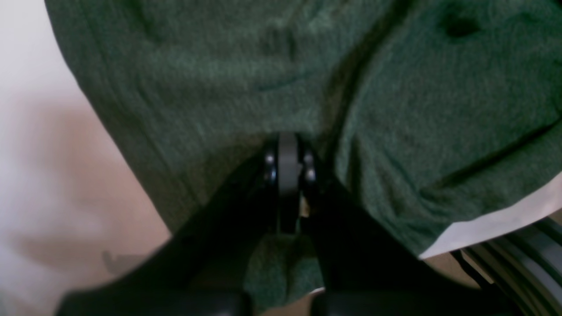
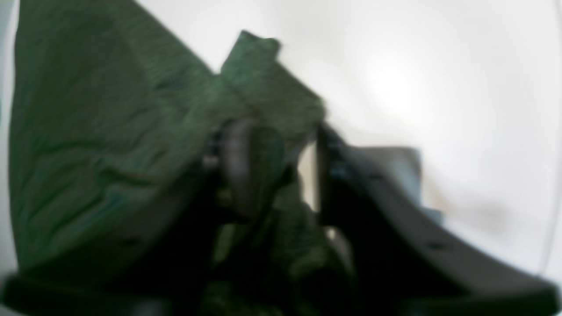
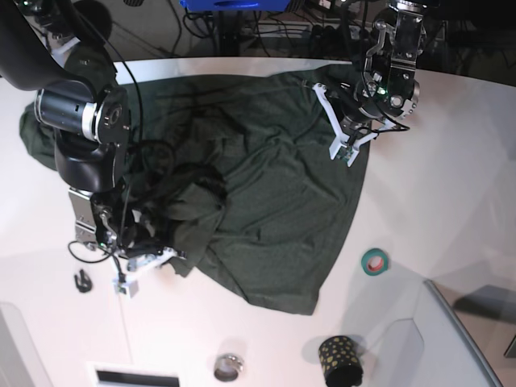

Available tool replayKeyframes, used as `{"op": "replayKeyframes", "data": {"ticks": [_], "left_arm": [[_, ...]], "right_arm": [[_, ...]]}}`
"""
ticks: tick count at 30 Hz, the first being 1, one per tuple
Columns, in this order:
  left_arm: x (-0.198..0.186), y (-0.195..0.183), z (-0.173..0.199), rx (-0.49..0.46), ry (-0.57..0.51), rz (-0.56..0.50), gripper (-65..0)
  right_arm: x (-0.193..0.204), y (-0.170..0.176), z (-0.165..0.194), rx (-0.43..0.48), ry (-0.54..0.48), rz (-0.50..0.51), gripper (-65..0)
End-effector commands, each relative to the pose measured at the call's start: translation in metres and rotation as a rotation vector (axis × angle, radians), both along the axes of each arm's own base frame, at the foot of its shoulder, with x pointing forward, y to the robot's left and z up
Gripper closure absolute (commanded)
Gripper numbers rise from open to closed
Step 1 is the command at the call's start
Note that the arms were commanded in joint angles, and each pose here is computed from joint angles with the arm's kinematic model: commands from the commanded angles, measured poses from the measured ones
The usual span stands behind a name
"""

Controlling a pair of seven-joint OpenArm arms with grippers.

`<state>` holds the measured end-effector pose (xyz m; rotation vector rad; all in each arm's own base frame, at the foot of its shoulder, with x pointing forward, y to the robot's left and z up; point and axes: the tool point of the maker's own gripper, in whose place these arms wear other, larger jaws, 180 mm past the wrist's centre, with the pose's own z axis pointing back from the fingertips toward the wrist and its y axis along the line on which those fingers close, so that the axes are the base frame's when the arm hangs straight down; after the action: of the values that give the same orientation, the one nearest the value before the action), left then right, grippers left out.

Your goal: Layout the t-shirt on the table in an organized manner, then fold the t-shirt properly

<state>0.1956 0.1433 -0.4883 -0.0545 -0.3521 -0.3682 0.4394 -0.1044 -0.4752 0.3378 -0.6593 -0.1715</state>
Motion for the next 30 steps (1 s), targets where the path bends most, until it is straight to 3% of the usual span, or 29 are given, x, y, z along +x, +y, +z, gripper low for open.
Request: {"op": "replayKeyframes", "data": {"ticks": [1,2,11,16,20,22,25,27,30], "left_arm": [[0.001,0.002,0.001,0.004,-0.002,0.003,0.0],[0.002,0.002,0.002,0.004,-0.005,0.003,0.0],[0.003,0.001,0.003,0.004,-0.009,0.002,0.0],[0.003,0.001,0.003,0.004,-0.009,0.002,0.0],[0.003,0.001,0.003,0.004,-0.011,0.002,0.0],[0.005,0.002,0.004,0.004,-0.014,0.002,0.0],[0.006,0.002,0.004,0.004,-0.016,0.004,0.0],[0.008,0.002,0.005,0.004,-0.020,0.004,0.0],[0.012,0.002,0.007,0.004,-0.028,0.004,0.0]], "right_arm": [[0.022,-0.006,0.022,-0.004,-0.068,-0.016,-6.0],[0.022,-0.006,0.022,-0.005,-0.068,-0.014,-3.2],[0.033,-0.008,0.037,-0.012,-0.105,-0.008,0.0],[0.028,0.015,0.075,-0.014,-0.161,0.196,0.0],[-0.008,0.022,0.104,-0.142,-0.178,0.389,0.0],[-0.038,0.029,0.115,-0.274,-0.176,0.529,0.0],[-0.089,0.038,0.127,-0.434,-0.177,0.642,0.0],[-0.122,0.043,0.134,-0.486,-0.201,0.691,0.0],[-0.167,0.044,0.126,-0.484,-0.170,0.712,0.0]]}}
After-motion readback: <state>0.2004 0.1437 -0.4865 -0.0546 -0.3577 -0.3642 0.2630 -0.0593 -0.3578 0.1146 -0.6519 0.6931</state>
